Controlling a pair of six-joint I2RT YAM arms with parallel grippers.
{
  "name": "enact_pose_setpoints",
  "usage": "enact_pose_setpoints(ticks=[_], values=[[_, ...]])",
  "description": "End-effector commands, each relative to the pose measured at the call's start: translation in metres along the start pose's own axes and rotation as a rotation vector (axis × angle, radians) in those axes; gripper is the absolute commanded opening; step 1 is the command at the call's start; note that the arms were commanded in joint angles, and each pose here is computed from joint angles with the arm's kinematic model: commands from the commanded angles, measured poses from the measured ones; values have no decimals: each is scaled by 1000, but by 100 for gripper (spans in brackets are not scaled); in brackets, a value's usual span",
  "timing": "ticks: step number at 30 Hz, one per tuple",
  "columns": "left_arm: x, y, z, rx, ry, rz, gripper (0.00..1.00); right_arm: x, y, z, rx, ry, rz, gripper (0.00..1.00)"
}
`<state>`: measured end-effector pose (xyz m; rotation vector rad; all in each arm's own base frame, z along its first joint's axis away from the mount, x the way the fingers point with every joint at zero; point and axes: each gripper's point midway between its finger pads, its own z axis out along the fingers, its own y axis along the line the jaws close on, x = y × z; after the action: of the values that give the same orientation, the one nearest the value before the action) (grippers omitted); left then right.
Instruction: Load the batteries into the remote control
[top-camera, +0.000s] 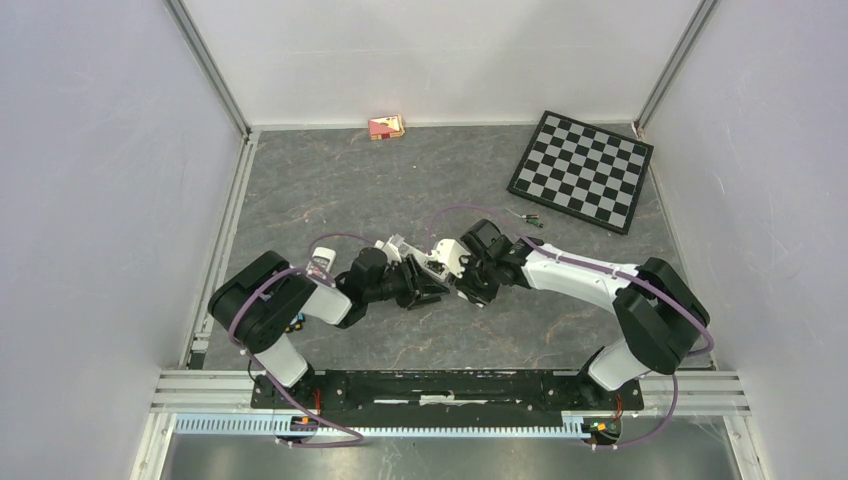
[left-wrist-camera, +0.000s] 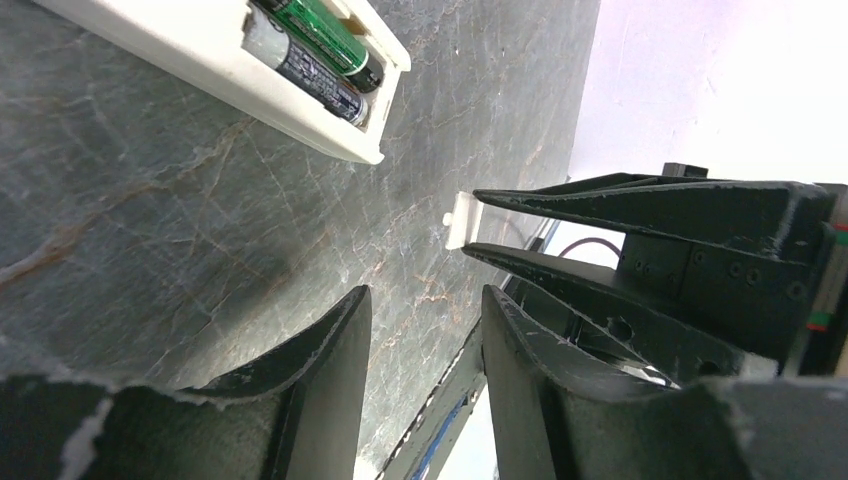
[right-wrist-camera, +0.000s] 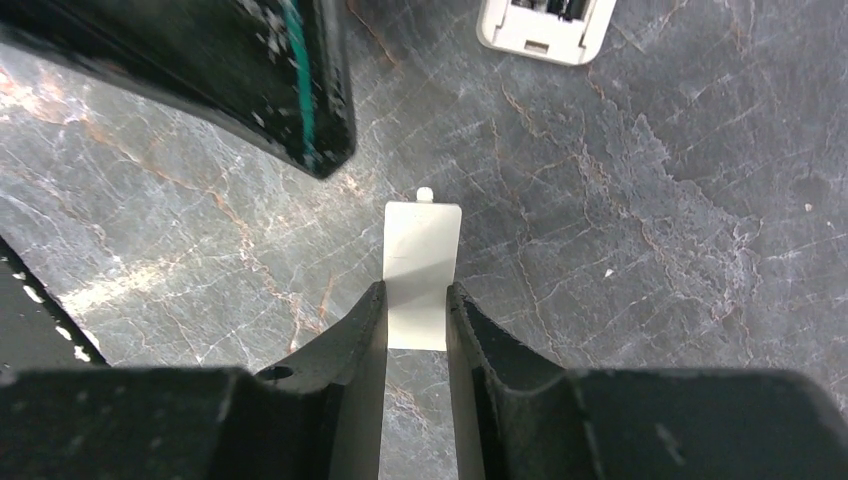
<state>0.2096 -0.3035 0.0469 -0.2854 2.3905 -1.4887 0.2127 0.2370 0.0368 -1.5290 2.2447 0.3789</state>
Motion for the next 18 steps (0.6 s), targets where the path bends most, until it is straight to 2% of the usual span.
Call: enact_pose_setpoints(ticks=[1,12,18], values=[[-2,-19,11,51,1,-7,51,-21,3,-8,-18,-104,-14,31],[1,-22,23,61,5,-55,50,-36,11,-5,-73,-175,-19,32],[3,-27,22,87,20,-76,37,-42,11,-4,-75,-200,-19,32]])
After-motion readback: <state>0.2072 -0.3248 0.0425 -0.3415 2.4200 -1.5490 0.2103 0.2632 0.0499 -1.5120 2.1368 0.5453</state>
